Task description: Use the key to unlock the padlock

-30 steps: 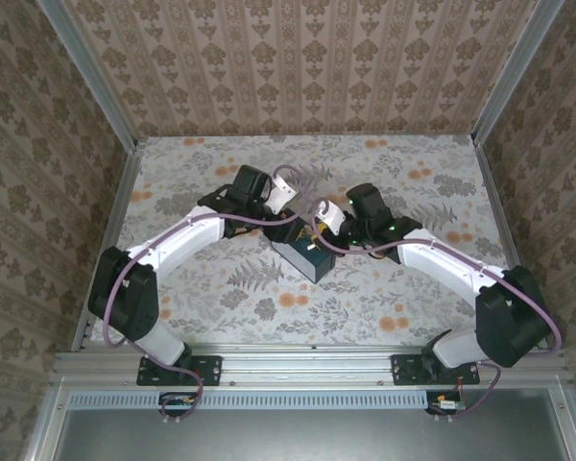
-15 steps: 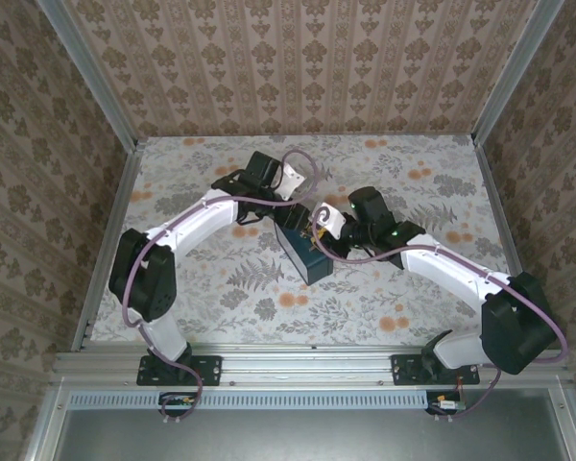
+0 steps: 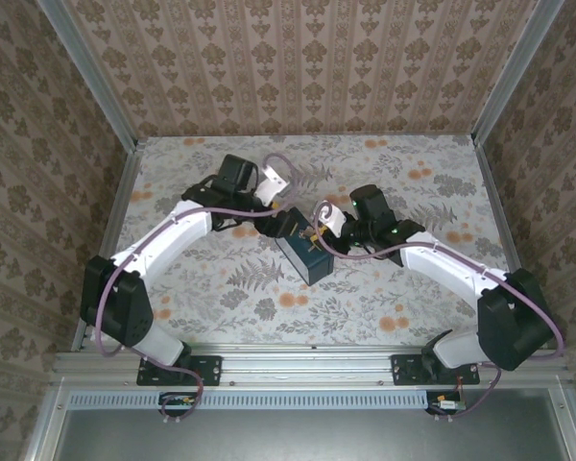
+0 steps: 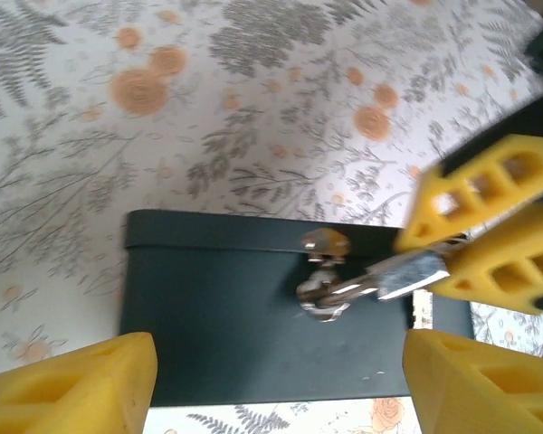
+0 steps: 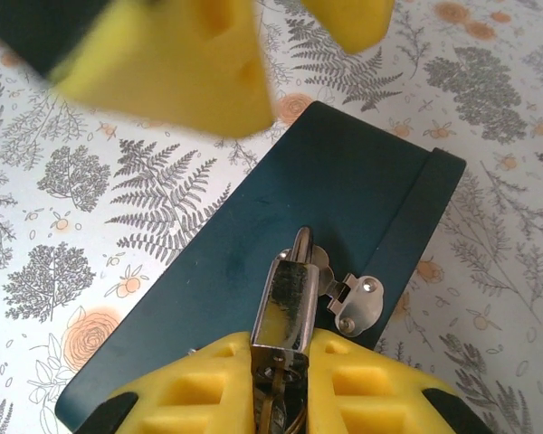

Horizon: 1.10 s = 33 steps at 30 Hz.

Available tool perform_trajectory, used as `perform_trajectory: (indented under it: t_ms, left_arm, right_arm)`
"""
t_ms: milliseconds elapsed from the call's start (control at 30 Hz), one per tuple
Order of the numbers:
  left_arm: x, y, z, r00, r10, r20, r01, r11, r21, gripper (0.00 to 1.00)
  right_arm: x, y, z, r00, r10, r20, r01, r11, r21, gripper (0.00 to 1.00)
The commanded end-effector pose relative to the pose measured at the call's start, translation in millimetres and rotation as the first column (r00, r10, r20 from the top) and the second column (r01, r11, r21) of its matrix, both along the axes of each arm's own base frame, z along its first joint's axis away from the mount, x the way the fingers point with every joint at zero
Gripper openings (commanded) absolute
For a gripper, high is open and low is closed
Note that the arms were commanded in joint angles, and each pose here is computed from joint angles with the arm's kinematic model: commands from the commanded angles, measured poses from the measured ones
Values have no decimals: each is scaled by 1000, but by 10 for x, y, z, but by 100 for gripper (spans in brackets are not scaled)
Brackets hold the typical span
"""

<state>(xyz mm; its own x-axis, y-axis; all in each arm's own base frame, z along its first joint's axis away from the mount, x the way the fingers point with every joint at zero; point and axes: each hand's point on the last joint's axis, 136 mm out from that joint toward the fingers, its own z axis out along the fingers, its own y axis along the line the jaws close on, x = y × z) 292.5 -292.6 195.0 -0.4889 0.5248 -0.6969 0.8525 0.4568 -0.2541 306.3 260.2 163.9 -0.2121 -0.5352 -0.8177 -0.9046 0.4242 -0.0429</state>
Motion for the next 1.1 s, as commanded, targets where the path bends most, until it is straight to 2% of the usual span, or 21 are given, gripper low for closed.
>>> perform_trajectory:
  t_ms: [0,133,333,533,800,833,1067]
  left_arm:
    - [-24,0,-156,998,-49,38,47,997,56,74]
    - [29,-59,-293,998,-53,44,48,993,104,74]
    - [222,-32,-415,999,5,42,-11,991,136,71]
    - [306,-154,-389,1000,7,27,-10,995,96,70]
    - [358,-236,-689,995,43,-86,-33,993,110,66]
    - [368,-249,-703,994,46,-99,-36,994,101,66]
    - [387,-356,-617,984,59,-166,-54,998,35,63]
  right_arm:
    - [16,78,72,999,29,-40,-26,998,59,18]
    - [32,49,36,996,20,-84,-15,998,61,18]
    - [31,15,53,997,16,-79,-11,998,54,17]
    - [-3,18,58,997,35,-73,-31,998,54,17]
    - [-21,-71,36,999,13,-33,-13,1000,17,16]
    - [-43,-99,131,1000,9,-1,-8,1000,18,16]
    - [34,-226,98,993,-54,110,59,997,-45,13]
